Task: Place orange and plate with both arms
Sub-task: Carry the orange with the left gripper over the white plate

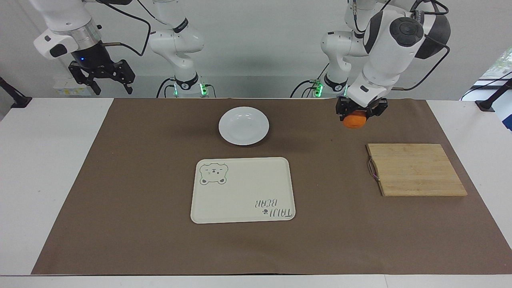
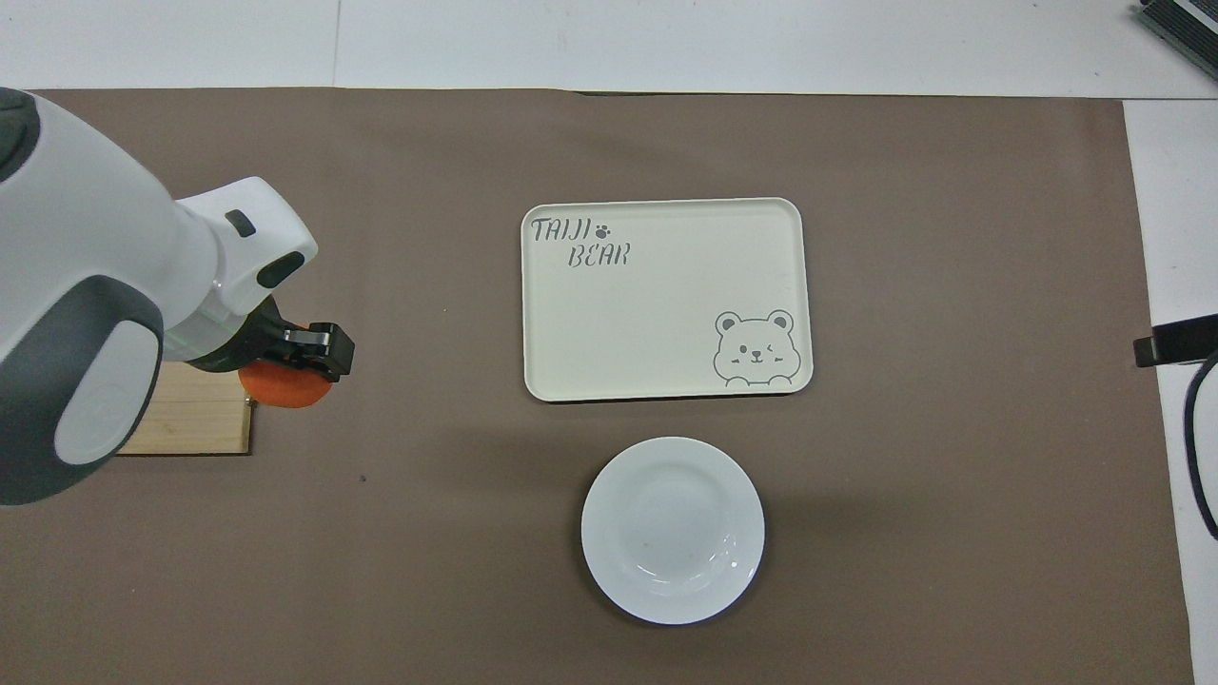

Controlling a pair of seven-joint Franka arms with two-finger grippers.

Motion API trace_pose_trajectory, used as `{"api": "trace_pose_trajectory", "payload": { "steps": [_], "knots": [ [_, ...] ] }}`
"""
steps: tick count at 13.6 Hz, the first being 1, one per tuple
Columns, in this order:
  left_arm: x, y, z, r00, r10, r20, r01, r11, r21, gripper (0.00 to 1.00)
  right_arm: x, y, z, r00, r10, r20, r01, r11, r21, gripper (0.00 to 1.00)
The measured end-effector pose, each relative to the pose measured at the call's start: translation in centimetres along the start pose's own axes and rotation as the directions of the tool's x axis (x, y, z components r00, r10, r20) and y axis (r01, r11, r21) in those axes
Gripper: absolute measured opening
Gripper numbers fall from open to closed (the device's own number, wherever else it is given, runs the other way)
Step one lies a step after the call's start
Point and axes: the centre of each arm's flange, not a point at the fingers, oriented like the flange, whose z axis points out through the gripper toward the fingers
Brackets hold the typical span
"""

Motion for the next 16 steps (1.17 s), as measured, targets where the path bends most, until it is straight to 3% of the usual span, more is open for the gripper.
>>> {"api": "trace_pose_trajectory", "payload": {
  "steps": [2,8,11,16],
  "knots": [
    [-0.5,2.4,-0.1,1.0,0.028,-0.005,-0.028,1.0,-0.003,0.76,0.0,0.0,0.0,1.0,0.0,0.0,0.0,1.0,0.0,1.0],
    [-1.2,7.6,-0.1,0.996,0.08,-0.044,-0.084,0.991,-0.101,0.76,0.0,0.0,0.0,1.0,0.0,0.001,0.0,1.0,0.0,1.0],
    [-2.8,13.3,2.7,0.996,0.084,-0.04,-0.087,0.99,-0.107,0.76,0.0,0.0,0.0,1.0,0.0,0.001,0.0,1.0,0.001,1.0],
    [-6.5,22.2,9.9,0.999,-0.017,-0.048,0.008,0.985,-0.17,0.76,0.0,0.1,0.0,1.0,-0.012,0.002,0.012,1.0,0.0,1.0]
  ]
}}
